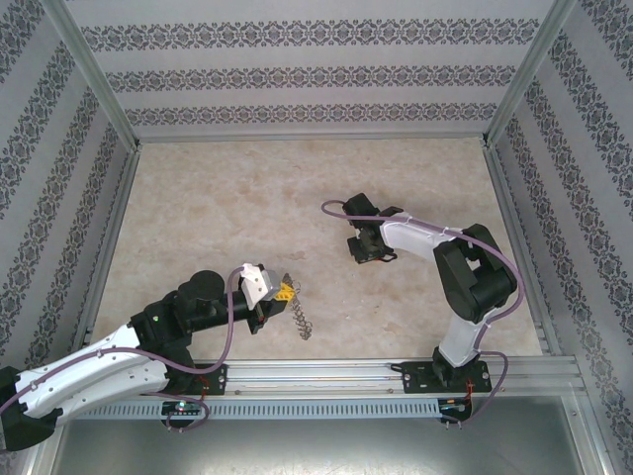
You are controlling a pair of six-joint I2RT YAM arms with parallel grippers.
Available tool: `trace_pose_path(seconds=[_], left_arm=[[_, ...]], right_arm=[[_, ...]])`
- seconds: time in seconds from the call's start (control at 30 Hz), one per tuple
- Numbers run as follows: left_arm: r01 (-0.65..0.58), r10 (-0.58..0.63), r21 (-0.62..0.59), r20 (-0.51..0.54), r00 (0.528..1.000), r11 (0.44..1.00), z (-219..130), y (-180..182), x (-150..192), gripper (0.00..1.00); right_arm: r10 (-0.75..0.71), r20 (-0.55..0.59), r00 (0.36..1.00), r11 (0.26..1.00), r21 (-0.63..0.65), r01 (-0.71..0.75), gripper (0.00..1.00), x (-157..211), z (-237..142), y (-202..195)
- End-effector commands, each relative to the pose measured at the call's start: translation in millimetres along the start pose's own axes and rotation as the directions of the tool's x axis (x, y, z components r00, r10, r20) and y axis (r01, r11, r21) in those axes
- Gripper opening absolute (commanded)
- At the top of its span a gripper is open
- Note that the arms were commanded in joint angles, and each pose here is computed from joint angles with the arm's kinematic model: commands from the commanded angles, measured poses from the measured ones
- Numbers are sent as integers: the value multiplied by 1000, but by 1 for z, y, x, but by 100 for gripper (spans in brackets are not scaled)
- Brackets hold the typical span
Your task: Put the keys on the keyring
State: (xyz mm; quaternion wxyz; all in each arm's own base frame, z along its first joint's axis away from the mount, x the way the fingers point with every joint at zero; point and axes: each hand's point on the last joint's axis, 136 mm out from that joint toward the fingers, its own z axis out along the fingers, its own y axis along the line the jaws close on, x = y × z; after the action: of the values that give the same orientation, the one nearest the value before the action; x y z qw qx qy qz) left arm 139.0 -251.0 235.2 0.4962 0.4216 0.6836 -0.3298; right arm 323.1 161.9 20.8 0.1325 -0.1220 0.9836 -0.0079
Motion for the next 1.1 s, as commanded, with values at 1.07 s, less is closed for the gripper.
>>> trace_pose_path(seconds=[1.07], left_arm=[[-3, 0, 22, 101, 995, 1000, -7, -3, -29, 0]], right_arm=[[-323, 408, 854, 914, -98, 393, 0, 11, -109, 60]])
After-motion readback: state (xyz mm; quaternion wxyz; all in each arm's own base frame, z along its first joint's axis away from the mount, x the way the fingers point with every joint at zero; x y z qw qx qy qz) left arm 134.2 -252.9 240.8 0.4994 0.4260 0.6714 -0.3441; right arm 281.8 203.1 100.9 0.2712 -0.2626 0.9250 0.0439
